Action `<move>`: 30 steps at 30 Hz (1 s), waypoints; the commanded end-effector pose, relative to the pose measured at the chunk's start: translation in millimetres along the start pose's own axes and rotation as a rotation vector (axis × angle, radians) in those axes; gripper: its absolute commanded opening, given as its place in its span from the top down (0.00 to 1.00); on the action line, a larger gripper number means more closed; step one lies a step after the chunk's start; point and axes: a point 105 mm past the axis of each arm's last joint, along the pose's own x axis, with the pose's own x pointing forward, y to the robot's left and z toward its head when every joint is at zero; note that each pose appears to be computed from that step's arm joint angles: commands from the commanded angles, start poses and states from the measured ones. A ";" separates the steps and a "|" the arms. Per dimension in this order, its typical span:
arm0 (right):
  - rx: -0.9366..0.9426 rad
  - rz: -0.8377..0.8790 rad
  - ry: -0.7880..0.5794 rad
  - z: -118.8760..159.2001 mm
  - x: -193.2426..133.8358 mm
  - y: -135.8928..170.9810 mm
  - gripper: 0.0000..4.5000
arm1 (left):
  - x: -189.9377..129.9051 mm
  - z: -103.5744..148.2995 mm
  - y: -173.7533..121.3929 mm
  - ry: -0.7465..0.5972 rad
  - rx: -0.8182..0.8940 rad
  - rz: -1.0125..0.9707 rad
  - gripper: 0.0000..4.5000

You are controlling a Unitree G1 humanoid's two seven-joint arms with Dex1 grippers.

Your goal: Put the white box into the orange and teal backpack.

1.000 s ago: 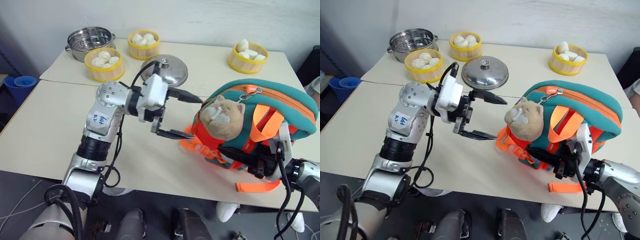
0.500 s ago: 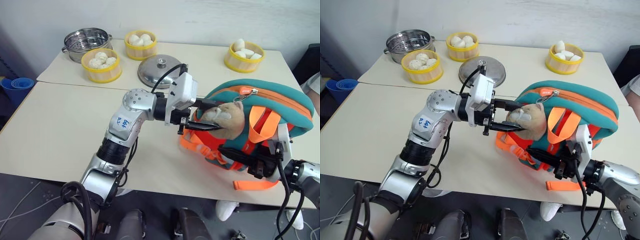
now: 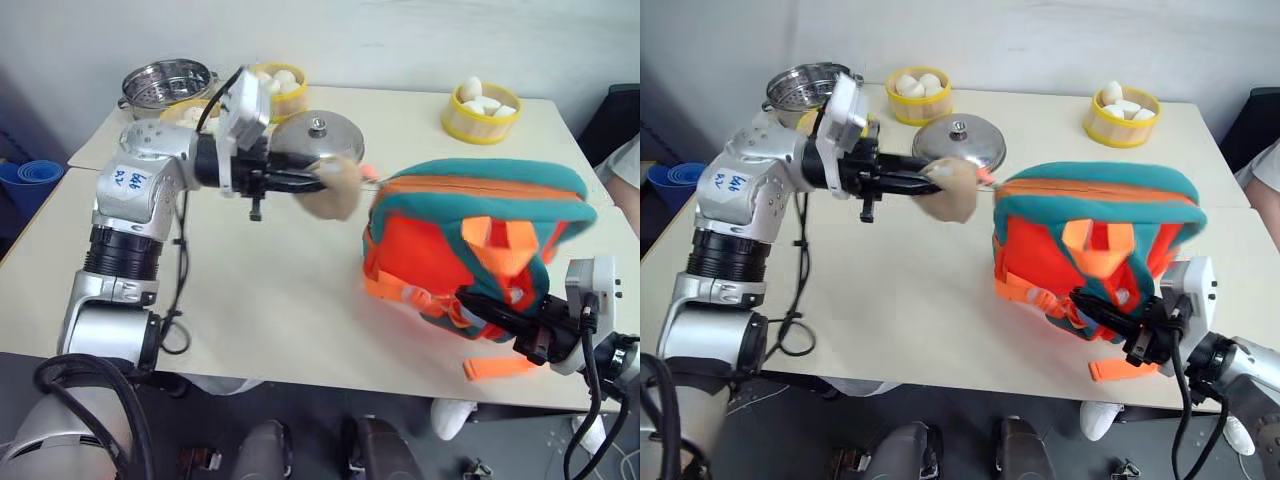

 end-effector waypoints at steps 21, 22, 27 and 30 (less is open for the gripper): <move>-0.004 -0.102 -0.148 5.5 10.8 -11.3 0.93 | 64.0 -47.0 -39.9 -0.157 0.055 0.016 0.62; -0.056 -0.086 -0.117 3.2 13.1 -10.4 0.85 | 54.3 -47.4 -42.1 -0.149 0.064 0.010 0.57; -0.172 0.004 -0.014 -4.6 9.2 -1.3 0.52 | 18.5 -53.8 -55.1 -0.102 0.043 -0.009 0.24; -0.312 0.016 0.053 -3.6 -11.8 -5.0 0.29 | -25.8 -74.4 -69.8 -0.037 0.005 0.003 0.03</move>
